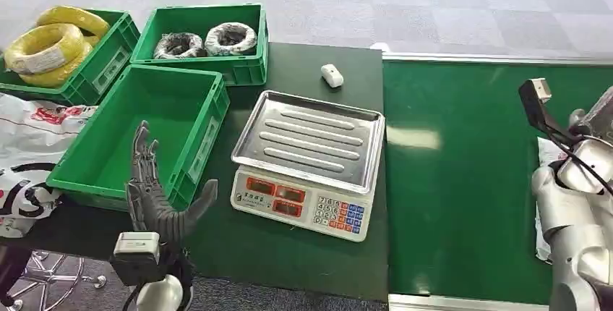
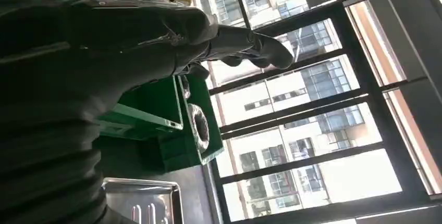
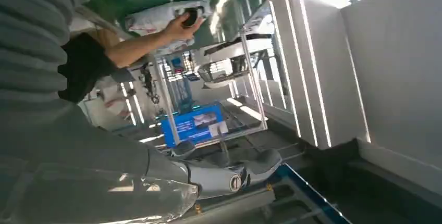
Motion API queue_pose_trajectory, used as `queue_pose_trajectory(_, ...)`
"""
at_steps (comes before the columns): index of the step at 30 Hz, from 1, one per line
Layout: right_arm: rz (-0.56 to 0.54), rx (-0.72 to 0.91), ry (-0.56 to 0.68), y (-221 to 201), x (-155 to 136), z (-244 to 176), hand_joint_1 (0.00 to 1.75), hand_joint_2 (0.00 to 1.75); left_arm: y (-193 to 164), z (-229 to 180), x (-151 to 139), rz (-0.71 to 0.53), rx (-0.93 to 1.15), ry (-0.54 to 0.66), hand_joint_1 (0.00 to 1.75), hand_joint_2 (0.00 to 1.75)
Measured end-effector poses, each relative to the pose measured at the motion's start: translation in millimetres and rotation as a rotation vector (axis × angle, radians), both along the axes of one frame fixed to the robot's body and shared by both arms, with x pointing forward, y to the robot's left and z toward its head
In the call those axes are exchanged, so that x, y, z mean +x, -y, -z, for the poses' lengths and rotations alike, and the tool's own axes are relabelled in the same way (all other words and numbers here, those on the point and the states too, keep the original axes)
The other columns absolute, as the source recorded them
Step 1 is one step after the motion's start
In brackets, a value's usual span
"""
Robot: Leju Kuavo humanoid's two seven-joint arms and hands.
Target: Moved the parcel from conveyor to table for the left to box.
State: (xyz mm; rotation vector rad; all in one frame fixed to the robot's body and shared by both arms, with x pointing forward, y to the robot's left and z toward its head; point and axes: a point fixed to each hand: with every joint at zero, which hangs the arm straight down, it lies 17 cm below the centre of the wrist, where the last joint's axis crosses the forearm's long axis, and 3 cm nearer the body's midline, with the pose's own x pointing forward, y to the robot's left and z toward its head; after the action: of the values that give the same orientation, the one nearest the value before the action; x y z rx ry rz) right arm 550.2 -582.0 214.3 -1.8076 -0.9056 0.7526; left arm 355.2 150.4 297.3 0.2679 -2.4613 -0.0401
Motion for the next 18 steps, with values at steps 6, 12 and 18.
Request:
queue_pose_trajectory(6, 0.13, 0.05, -0.142, 47, -47, 65, 0.0, 1.75, 0, 4, -6, 0.025, 0.003, -0.013, 0.0, 1.75)
queue_pose_trajectory(12, 0.242, 0.061, -0.193, 74, -91, 103, 0.0, 1.75, -4, 2, -8, 0.023, 0.0, -0.016, 0.0, 1.75)
queue_pose_trajectory(18, 0.3, 0.06, -0.207, 86, -114, 117, 0.0, 1.75, -7, 0, -10, 0.014, 0.002, -0.015, 0.0, 1.75)
